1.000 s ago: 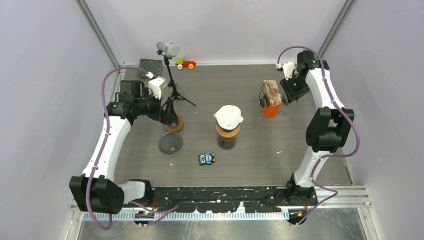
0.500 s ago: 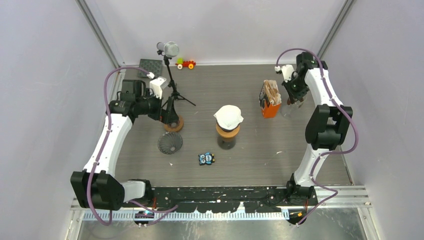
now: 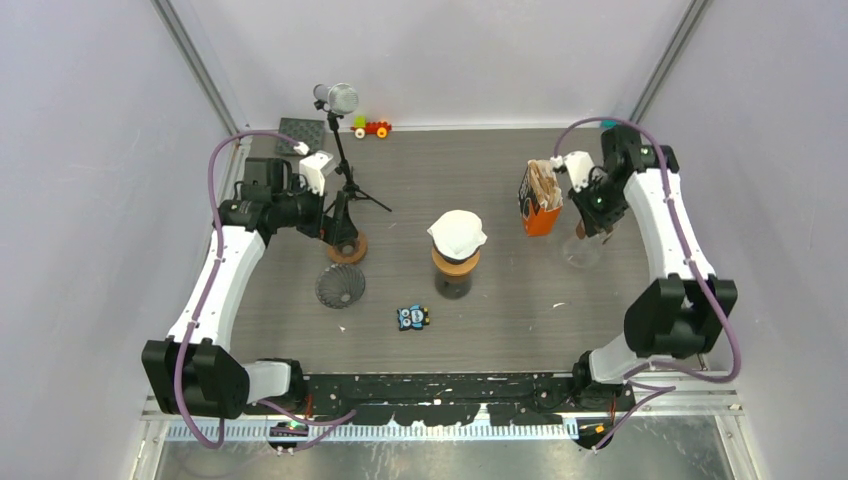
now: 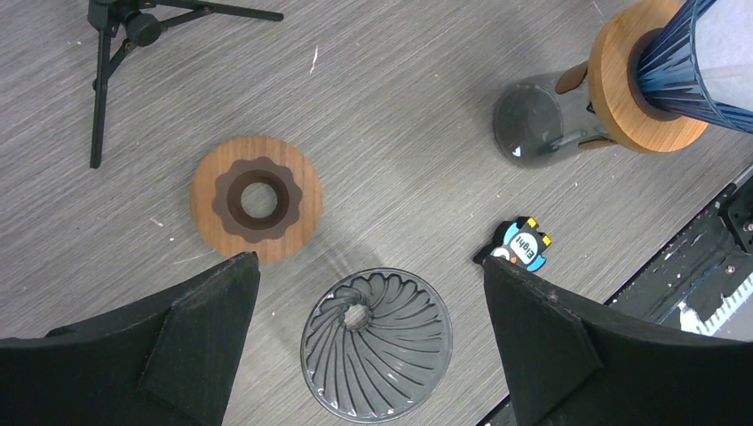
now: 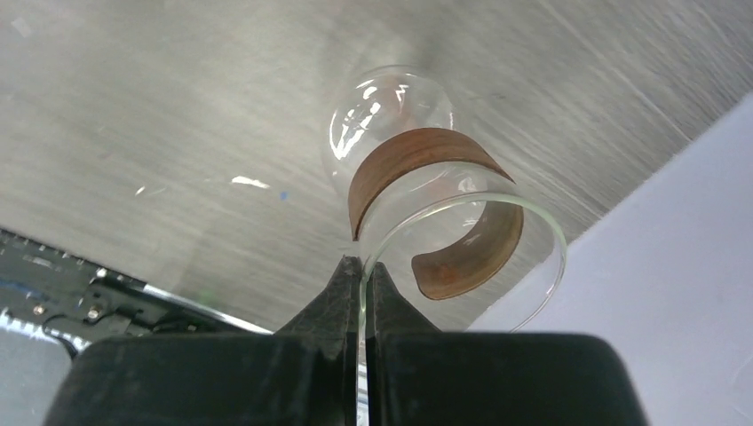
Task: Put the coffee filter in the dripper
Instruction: Move the coffee server to the center of the board.
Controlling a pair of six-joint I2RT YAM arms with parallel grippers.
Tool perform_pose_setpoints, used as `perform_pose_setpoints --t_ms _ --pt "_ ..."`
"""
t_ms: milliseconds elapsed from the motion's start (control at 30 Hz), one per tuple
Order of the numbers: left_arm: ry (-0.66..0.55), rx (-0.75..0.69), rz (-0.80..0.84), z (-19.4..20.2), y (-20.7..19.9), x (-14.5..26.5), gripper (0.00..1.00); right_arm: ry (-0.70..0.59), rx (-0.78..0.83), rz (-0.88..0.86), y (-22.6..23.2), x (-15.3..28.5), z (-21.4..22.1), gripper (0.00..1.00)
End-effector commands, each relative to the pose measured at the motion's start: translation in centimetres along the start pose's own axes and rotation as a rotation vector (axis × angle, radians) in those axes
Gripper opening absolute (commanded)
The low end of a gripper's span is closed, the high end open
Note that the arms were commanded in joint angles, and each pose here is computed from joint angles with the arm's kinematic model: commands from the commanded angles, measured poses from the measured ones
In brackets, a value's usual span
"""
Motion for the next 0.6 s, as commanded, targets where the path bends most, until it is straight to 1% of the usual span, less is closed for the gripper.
perform_pose_setpoints --t_ms 0,67,200,300,433,567 --pt "-0.08 -0.055 -0.027 -2.0 0.4 0.6 1.0 -0.025 0.133 -0.038 4.4 0.9 1.4 0.0" --pt "-0.073 -0.053 -0.037 -1.8 0.5 0.5 1.0 -0.05 0.189 -0.022 6.6 0.5 1.3 0.0" --pt "-0.055 -0.056 -0.063 -1.4 0.7 0.4 1.0 -0.109 0.235 -0.007 9.2 0.0 1.1 0.01" --pt "-0.046 -0.059 -0.079 -1.0 0.9 0.3 1.0 -0.127 0.281 -0.018 10.9 -0.5 1.1 0.0" --pt "-0.026 -0.066 -0.095 -0.5 1.1 0.1 1.0 -0.142 0.325 -0.006 12.1 -1.1 0.7 0.0" --pt "-0.013 -0.059 -0.093 -0.1 1.1 -0.1 1.0 -0.134 0.336 -0.015 12.2 -1.9 0.1 0.0"
Point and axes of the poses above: each gripper's point midway between its finger pads, its own x axis back along the fingers, its own y axis along the line the jaws close on, z = x × y, the point moved 10 cm from there along x, back along the fingers, and after that the axes turned 10 degrees about -x, right-handed, at the moved point
